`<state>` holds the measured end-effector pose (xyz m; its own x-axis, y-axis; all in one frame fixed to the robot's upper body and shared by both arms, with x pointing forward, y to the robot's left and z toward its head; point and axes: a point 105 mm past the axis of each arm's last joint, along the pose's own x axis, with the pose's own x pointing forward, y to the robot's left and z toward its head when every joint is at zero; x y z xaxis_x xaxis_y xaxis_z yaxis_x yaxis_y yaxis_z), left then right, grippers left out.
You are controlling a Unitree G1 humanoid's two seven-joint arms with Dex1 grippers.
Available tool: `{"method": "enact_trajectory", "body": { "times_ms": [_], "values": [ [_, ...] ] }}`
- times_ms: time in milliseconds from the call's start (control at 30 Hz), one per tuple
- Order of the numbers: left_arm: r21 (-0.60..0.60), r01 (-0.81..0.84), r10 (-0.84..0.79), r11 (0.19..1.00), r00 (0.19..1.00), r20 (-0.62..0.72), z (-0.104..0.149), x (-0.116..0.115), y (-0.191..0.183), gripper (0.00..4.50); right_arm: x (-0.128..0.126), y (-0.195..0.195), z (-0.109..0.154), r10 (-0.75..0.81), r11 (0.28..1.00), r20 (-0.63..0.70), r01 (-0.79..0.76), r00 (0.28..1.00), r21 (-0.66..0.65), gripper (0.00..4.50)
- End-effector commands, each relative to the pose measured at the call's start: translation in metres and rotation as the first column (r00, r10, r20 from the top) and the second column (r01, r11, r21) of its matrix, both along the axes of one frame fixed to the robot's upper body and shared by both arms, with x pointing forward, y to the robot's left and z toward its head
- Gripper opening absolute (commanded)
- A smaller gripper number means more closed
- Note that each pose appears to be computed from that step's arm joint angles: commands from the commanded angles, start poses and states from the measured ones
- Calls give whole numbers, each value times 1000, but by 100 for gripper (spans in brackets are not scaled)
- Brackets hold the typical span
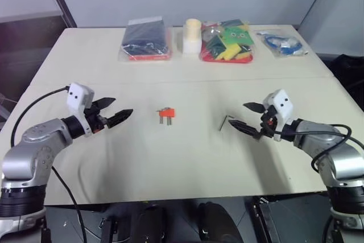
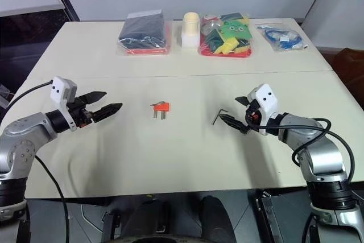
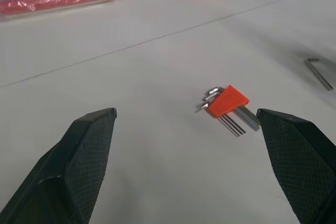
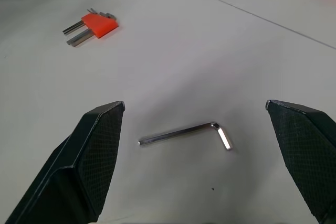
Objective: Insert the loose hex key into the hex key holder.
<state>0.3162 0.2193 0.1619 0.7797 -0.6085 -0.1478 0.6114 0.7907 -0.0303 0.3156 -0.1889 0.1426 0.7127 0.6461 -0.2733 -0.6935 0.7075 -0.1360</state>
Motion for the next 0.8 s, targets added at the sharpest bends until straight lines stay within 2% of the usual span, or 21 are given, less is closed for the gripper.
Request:
{"method": "enact_trajectory", "body": {
  "times_ms": [33, 267, 400, 600, 800],
  "values": [
    [11, -9, 9, 1000, 998, 59, 12, 4, 2, 447, 4, 6, 10, 27, 1000, 47, -27, 999, 4, 450],
    [24, 5, -7, 1000, 998, 57, 12, 5, 3, 447, 11, 9, 11, 46, 999, 62, -46, 997, -5, 450],
    [107, 124, -129, 987, 991, 44, 10, 4, -3, 447, 22, 22, 11, 104, 994, 78, -102, 991, -34, 450],
    [199, 337, -340, 920, 940, -19, 18, 8, -11, 447, 46, 69, 9, 287, 956, 85, -281, 954, -84, 450],
    [232, 414, -412, 880, 909, -60, 18, 4, -13, 447, 62, 117, -9, 462, 879, 27, -454, 886, -149, 450]
  ]
}}
